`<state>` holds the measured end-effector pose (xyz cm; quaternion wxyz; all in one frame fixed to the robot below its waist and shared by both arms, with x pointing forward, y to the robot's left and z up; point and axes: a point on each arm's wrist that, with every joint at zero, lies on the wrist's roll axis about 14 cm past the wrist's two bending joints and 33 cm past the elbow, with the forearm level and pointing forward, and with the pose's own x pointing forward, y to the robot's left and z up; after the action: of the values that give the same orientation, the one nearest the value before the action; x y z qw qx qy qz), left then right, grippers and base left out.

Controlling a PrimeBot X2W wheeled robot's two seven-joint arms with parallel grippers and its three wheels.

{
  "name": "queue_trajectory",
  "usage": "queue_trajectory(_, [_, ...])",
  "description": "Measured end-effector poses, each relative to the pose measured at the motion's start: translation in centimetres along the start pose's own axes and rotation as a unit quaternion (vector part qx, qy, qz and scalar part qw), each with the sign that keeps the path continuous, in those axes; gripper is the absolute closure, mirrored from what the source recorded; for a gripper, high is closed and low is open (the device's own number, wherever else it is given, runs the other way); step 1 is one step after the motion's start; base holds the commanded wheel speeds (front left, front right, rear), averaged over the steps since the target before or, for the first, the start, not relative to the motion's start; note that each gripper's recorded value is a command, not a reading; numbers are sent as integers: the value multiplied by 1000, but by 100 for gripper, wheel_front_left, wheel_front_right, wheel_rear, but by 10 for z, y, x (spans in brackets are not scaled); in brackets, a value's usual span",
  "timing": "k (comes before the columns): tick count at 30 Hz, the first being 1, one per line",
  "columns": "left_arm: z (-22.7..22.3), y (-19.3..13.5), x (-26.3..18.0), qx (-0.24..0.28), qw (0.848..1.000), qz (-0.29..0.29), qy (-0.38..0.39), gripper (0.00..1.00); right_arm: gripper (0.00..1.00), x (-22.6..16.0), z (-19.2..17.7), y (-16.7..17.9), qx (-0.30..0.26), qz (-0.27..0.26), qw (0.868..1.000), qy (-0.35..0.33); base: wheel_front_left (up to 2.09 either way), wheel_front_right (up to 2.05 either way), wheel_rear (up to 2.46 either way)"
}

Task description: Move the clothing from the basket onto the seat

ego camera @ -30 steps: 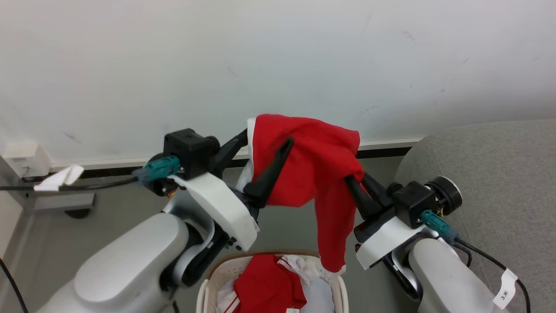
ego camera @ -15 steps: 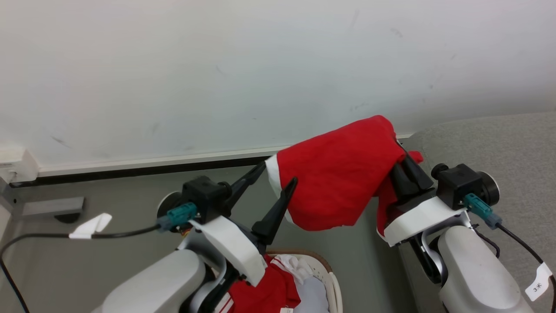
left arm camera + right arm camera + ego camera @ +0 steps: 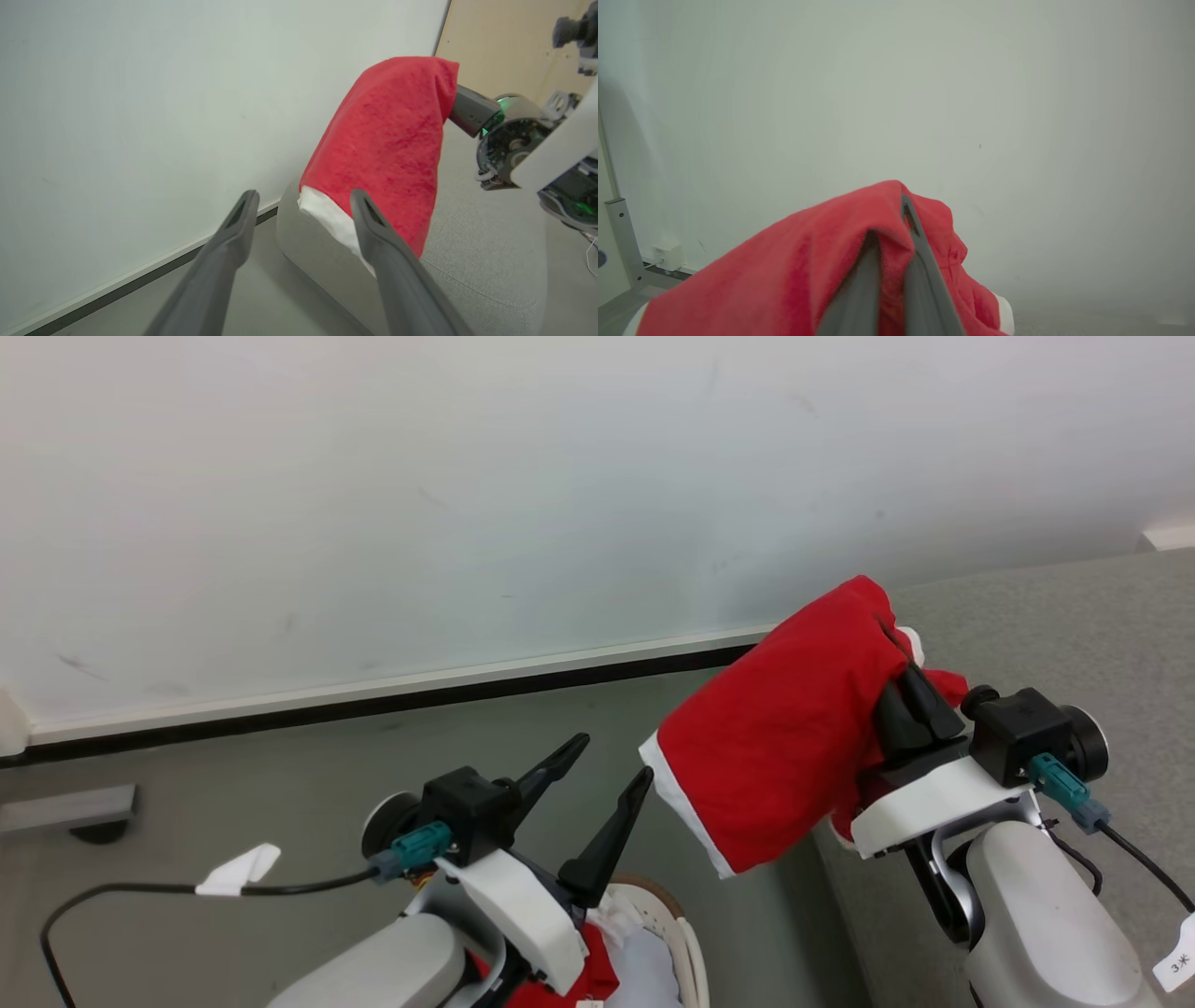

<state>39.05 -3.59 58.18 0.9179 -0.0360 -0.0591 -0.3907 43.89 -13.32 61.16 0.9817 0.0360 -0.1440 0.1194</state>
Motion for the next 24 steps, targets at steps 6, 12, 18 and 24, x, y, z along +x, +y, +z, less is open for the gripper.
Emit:
queue_trajectory(6, [-6, -12, 11, -9, 1000, -23, 2, 0, 100, -10, 5, -22, -10, -30, 999, -3, 0, 0, 0])
queue_trajectory(12, [-11, -27, 24, -15, 999, -50, 4, 0, 100, -26, 9, -49, -23, -69, 997, -5, 0, 0, 0])
queue_trajectory(18, [-18, -50, 38, -30, 996, -88, 5, 0, 100, -45, 12, -77, -37, -110, 993, -3, 0, 0, 0])
queue_trajectory(24, [-28, -73, 48, -48, 991, -124, 10, 0, 100, -63, 13, -102, -47, -146, 988, 1, 0, 0, 0])
